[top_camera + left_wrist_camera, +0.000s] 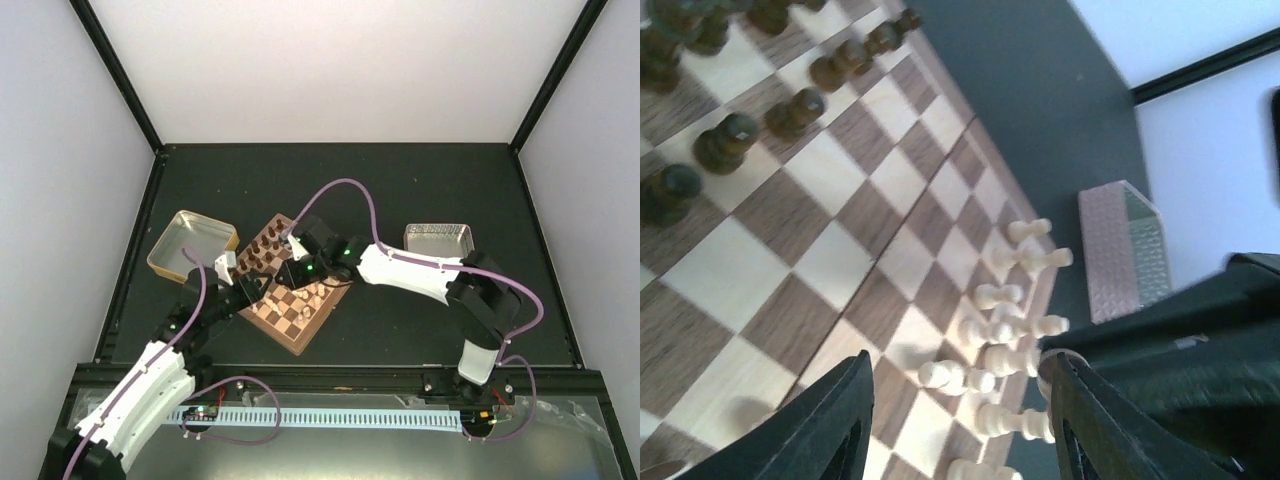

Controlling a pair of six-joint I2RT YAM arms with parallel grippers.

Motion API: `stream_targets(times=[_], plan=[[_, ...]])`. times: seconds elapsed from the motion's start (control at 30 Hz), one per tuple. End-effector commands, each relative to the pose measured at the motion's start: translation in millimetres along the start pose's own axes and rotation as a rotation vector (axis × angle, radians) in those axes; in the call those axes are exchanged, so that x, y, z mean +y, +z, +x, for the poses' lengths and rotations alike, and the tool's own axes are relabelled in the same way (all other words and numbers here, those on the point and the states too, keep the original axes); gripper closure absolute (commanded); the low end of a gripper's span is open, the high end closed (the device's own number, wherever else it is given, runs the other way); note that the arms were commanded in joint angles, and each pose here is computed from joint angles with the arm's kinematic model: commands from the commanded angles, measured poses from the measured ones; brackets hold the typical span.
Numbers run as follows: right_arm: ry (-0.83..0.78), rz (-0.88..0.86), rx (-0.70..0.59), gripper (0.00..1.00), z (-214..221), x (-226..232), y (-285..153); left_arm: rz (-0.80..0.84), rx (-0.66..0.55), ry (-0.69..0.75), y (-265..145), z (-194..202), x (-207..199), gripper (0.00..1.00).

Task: Set up the chess pieces on the board
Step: Pick up the chess piece from the chessboard, then place the chess piece on the chessboard.

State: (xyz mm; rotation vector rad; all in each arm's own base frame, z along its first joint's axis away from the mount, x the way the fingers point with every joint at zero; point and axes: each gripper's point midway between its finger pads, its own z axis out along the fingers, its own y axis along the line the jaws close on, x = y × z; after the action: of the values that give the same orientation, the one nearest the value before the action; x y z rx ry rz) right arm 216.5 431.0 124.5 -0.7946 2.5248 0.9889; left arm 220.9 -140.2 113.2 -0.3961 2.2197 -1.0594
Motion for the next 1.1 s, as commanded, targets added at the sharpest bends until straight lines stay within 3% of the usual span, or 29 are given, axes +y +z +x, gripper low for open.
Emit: stream_targets(times=[0.0,0.2,0.4,0.63,1.07], plan=[[0.356,-0.166,-0.094,0.98,-28,12,-26,0.139,-0.085,0.063,-12,-14,-29,0.50],[0.698,-0.296,-0.135,0.97,-40,19,-40,0.313,-0.133,0.210,-26,-12,-57,0.50],[0.872,-0.353,-0.117,0.97,-40,25,-45,0.406,-0.088,0.306,-29,-3,-76,0.48],[0.945,-0.353,-0.109,0.97,-37,27,-50,0.438,-0.052,0.317,-26,-1,-85,0.52],[0.895,-0.325,-0.097,0.96,-32,31,-46,0.432,-0.082,0.274,-26,-14,-93,0.64]])
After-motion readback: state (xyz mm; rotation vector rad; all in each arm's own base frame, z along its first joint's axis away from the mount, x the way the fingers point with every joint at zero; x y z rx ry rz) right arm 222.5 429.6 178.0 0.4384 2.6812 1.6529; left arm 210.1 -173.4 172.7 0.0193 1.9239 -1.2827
